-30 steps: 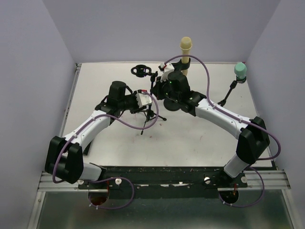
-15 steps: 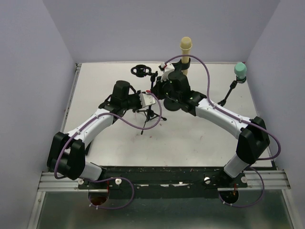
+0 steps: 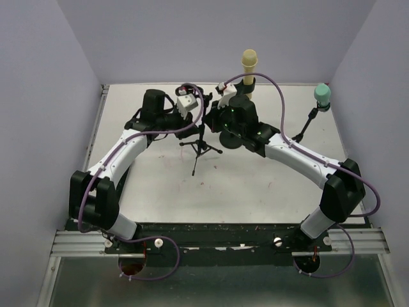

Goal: Remove the microphone from the stand

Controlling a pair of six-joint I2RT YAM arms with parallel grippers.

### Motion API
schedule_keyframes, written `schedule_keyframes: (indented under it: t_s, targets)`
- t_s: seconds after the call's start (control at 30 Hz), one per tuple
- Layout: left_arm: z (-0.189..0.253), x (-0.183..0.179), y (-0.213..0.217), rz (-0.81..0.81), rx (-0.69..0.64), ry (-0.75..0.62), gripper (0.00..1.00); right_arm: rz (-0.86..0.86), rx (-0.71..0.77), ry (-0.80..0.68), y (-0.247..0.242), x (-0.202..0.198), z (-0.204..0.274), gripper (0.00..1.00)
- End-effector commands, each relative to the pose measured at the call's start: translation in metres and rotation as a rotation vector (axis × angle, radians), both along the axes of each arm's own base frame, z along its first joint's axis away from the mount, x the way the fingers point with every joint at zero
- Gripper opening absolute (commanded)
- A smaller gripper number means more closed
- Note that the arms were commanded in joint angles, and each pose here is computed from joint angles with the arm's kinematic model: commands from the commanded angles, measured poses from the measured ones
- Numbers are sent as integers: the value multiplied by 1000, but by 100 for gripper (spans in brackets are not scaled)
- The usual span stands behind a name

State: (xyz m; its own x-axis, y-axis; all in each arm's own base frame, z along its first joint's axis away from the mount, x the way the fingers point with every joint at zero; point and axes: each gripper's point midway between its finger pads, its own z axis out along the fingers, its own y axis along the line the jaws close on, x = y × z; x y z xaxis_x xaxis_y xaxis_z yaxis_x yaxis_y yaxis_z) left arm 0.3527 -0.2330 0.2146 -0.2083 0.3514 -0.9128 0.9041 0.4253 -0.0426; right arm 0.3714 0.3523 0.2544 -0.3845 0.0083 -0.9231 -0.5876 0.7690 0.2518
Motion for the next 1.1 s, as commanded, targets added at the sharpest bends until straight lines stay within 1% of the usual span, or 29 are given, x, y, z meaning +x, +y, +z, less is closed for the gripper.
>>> schedule_keyframes:
  t_s: [0.0, 0.1, 0.2, 0.23, 0.3, 0.37, 0.5, 0.57, 0.77, 0.93, 1.07]
  targets:
    - [34, -24, -18, 5, -334, 447, 0, 23, 76, -63, 3, -7, 30, 1]
    - [38, -35, -22, -32, -403, 571, 0, 18, 78, -67, 1, -7, 32, 1]
    - [37, -46, -25, -80, -433, 672, 0, 17, 82, -72, 1, -8, 34, 1]
    - [35, -51, -26, -103, -440, 732, 0, 17, 81, -70, 0, -9, 33, 1]
    - [25, -59, -26, -125, -452, 867, 0, 14, 83, -73, -2, -8, 33, 1]
    - [13, -65, -26, -139, -457, 964, 0, 16, 82, -74, -2, -10, 32, 1]
    - [-4, -77, -24, -162, -461, 1075, 0, 18, 73, -69, -4, -12, 27, 1]
    - [-8, -79, -23, -164, -462, 1093, 0, -11, 71, -67, -8, -10, 26, 1]
    - [-6, -81, -21, -172, -459, 1064, 0, -18, 74, -69, -8, -8, 26, 1]
    - [-1, -80, -16, -161, -476, 1072, 0, -18, 77, -80, -4, -2, 29, 1]
    - [15, -73, -10, -146, -490, 975, 0, -41, 71, -78, -5, 1, 26, 1]
